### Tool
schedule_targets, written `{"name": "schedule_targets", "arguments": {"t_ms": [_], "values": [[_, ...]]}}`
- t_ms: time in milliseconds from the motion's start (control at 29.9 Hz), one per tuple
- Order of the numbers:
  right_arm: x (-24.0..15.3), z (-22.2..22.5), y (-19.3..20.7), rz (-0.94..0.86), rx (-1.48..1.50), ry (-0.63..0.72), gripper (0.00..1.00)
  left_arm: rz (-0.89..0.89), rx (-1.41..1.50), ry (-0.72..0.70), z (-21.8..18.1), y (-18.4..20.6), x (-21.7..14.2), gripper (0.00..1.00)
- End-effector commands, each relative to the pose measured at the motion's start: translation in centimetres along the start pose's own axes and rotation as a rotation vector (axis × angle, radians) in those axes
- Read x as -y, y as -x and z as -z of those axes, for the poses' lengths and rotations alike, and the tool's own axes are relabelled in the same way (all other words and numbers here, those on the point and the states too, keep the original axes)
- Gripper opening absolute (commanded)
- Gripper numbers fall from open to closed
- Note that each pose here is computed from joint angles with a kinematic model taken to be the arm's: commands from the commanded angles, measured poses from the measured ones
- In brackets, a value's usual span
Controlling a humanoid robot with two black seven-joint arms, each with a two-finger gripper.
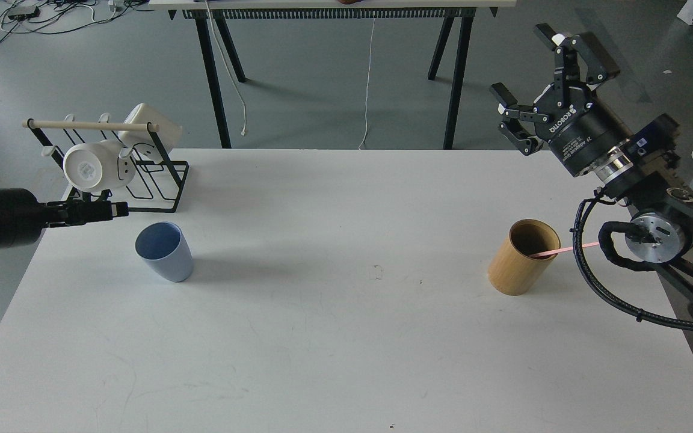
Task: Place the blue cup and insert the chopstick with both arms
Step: 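Lower the left gripper toward the side of the blue cup, then close the left gripper around the blue cup's rim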
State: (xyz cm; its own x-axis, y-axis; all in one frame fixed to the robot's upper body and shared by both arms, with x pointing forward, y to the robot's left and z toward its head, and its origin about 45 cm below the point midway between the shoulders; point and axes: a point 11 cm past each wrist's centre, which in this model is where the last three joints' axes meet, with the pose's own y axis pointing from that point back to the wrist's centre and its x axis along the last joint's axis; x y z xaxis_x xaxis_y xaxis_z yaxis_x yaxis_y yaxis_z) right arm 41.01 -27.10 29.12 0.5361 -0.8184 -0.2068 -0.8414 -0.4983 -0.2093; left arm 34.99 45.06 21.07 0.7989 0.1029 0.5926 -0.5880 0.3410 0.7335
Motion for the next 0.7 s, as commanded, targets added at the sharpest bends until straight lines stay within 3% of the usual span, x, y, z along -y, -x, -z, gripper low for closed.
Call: {"name": "schedule_targets", "arguments": {"t_ms": [0, 301, 668], "values": [[-0.4, -0.4, -0.2, -0.007, 0.004, 0.01, 0.99, 0.026, 0.009, -0.001, -0.1, 1.0, 1.8, 0.99], [-1.1, -0.8, -0.6, -0.021, 0.003, 0.023, 0.99, 0.023, 0.01, -0.042, 1.5, 2.0, 2.0, 0.99], [-1.1, -0.8, -0.6, -0.021, 0.005, 0.024, 0.99, 0.036, 0.021, -0.061, 1.8, 3.6, 4.8, 0.97]]}}
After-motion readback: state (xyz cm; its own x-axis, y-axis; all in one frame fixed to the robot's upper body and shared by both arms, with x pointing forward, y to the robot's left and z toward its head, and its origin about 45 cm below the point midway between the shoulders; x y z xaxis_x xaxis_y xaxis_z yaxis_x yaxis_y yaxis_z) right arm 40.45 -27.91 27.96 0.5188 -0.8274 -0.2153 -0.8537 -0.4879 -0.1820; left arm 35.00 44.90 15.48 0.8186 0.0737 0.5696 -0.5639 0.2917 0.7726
